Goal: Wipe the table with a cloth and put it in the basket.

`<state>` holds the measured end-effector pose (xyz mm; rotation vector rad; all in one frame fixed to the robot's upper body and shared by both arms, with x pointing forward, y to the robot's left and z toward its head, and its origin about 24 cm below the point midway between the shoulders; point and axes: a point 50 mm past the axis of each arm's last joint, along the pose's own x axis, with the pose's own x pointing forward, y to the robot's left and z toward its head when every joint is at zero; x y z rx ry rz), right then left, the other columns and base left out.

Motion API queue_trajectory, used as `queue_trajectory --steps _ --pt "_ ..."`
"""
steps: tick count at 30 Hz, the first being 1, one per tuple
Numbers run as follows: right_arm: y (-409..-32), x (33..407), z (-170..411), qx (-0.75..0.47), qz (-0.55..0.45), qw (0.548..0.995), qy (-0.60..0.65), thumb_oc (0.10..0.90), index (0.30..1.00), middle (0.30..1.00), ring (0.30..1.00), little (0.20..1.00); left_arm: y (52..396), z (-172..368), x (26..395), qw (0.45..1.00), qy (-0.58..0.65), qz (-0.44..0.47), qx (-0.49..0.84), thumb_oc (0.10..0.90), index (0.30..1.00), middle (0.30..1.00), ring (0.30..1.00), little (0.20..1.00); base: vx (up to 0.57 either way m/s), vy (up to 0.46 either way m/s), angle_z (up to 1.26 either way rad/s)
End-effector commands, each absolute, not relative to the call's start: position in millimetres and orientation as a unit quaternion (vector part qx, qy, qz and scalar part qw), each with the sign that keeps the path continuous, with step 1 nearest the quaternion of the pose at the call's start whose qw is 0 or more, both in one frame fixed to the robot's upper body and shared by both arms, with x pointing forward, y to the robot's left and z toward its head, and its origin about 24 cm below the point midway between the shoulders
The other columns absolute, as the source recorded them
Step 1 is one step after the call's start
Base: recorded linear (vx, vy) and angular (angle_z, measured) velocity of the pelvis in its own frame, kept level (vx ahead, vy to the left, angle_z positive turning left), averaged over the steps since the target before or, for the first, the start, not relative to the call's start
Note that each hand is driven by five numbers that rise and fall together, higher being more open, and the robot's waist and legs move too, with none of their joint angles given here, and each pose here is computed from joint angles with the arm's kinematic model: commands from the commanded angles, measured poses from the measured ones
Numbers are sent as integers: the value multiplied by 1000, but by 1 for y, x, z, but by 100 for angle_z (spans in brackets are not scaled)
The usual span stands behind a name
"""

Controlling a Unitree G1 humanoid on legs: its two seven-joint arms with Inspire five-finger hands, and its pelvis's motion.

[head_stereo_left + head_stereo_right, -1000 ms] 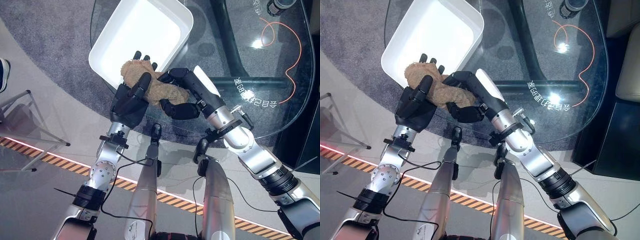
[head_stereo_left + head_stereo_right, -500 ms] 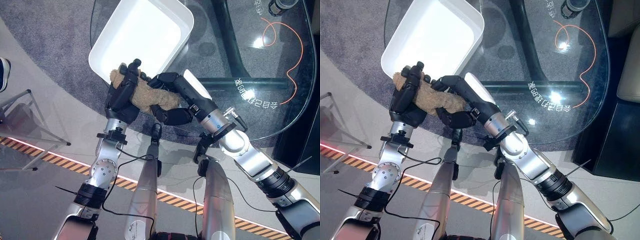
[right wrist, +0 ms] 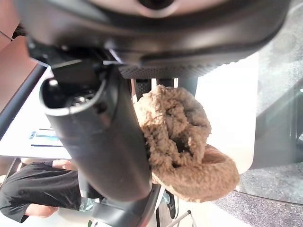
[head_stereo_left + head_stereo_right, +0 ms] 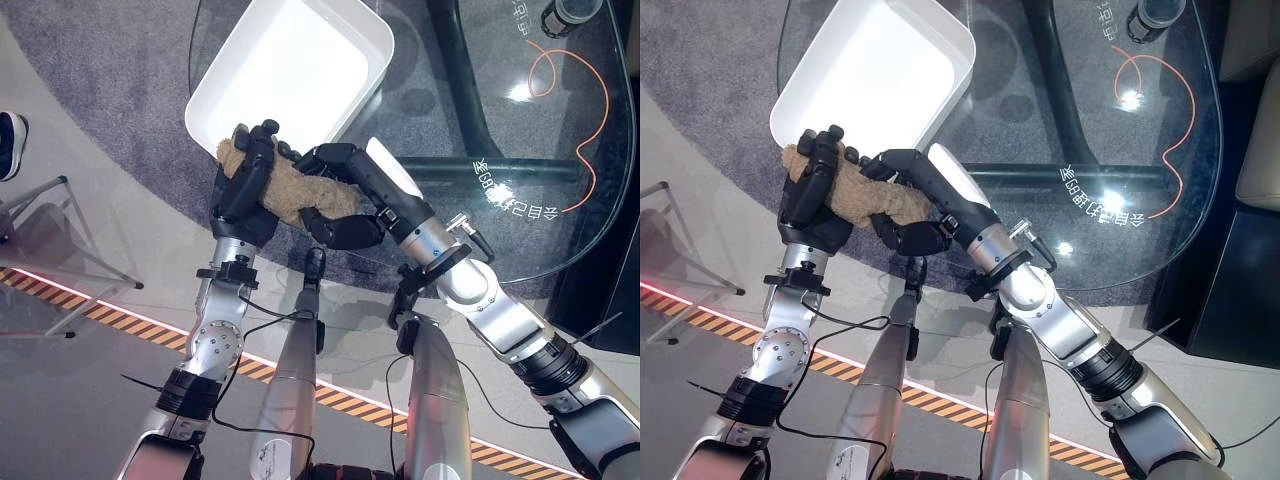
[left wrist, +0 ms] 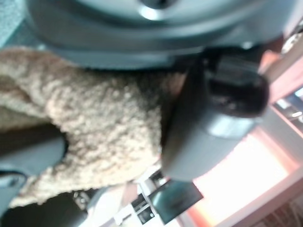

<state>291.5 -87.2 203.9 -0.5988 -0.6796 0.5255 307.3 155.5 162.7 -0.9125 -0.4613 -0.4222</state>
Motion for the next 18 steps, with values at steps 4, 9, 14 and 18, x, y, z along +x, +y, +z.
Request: queue_trajectory --steps 4,9,14,18 --pt "-62 249 276 -187 264 794 -515 800 900 900 900 900 166 224 286 786 -379 -228 -432 100 300 300 300 200 0 0 0" --pt "-62 249 277 -183 262 794 -516 800 900 900 900 900 166 224 286 787 -380 -224 -432 100 300 300 300 200 0 0 0" --pt "-62 249 277 -184 262 794 -517 800 900 900 900 900 166 223 286 786 -382 -221 -432 100 300 300 300 200 0 0 0" --pt "-63 248 277 -179 257 794 -521 800 900 900 900 900 167 223 286 787 -387 -211 -432 100 300 300 300 200 0 0 0"
